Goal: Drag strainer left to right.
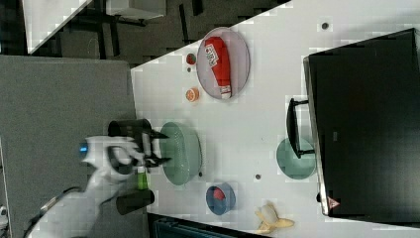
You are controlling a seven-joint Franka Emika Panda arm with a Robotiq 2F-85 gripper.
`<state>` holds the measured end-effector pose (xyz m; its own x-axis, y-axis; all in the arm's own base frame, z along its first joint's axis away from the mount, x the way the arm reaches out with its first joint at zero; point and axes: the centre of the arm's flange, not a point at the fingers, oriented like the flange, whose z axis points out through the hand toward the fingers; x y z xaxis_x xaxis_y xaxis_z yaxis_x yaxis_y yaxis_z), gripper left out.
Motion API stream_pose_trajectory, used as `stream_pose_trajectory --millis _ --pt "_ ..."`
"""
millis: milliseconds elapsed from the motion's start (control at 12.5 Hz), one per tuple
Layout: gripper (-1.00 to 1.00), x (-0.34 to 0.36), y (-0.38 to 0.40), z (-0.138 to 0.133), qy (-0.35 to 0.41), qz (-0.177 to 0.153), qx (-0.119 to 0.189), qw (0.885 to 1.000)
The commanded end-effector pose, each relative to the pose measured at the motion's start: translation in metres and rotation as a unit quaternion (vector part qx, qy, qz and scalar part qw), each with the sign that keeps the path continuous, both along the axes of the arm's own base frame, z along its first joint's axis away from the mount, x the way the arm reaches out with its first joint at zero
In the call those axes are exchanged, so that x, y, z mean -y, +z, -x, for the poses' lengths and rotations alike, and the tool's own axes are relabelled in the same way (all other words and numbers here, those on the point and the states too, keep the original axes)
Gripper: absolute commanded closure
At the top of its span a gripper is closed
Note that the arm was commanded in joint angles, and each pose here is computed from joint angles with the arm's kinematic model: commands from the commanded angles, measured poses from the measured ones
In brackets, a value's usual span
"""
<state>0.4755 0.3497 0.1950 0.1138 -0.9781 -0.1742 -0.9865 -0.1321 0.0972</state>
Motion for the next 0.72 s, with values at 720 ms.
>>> stream_pose_trajectory --millis 720 --pt "-1.00 0.048 -0.039 0.002 -0.070 0.045 0.004 0.997"
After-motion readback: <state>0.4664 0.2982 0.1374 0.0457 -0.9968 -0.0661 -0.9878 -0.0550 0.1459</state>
